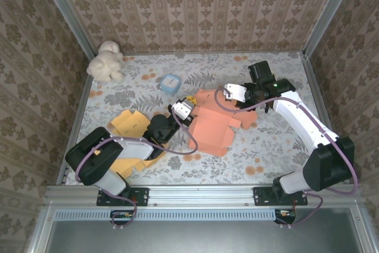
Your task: Fold the paper box
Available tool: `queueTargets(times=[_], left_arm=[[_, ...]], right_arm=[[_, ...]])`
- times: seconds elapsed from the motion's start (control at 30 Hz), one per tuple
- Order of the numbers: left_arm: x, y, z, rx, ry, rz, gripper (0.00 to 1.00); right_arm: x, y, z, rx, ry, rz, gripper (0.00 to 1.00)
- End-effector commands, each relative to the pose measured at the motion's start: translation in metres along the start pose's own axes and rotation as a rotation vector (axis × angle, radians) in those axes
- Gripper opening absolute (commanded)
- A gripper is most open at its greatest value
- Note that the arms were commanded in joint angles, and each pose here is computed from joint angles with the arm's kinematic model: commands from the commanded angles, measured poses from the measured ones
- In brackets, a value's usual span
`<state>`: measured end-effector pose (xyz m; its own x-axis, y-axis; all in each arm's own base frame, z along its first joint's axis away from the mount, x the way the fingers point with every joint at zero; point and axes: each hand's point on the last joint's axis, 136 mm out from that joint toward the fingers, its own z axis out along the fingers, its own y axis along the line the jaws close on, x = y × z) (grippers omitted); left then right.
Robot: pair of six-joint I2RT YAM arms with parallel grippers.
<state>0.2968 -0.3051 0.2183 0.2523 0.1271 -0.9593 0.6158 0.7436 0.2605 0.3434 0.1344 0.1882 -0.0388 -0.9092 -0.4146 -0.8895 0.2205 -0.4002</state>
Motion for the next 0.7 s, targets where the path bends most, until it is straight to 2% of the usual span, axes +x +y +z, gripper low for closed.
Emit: queueTargets(times=[0.0,0.27,0.37,0.4,0.53,0.6,0.67], left_arm=[[-0.017,-0.001,-0.003,0.01,-0.058,-0.035,0.0],[-0.014,-0.001,-0.001,0.008,-0.049,-0.044,0.0],[-0.013,0.002,0.0,-0.011,-0.045,-0.058,0.01],[-0.013,0.003,0.0,-0.019,-0.043,-0.066,0.04],[-0.016,0.012,-0.002,-0.06,-0.047,-0.118,0.35],[-0.019,0.016,-0.005,-0.079,-0.054,-0.156,0.4],[-0.025,0.02,-0.01,-0.09,-0.07,-0.209,0.41]], right_arm=[[-0.009,-0.002,-0.007,0.017,-0.065,0.008,0.18],[-0.008,-0.002,-0.01,0.014,-0.066,0.012,0.01],[-0.008,0.0,-0.014,0.001,-0.059,0.017,0.0],[-0.008,0.001,-0.015,-0.006,-0.052,0.019,0.0],[-0.002,0.0,-0.022,-0.002,-0.006,0.035,0.0],[0.001,-0.001,-0.024,0.003,0.021,0.045,0.0],[0.005,-0.001,-0.026,0.006,0.046,0.053,0.0]])
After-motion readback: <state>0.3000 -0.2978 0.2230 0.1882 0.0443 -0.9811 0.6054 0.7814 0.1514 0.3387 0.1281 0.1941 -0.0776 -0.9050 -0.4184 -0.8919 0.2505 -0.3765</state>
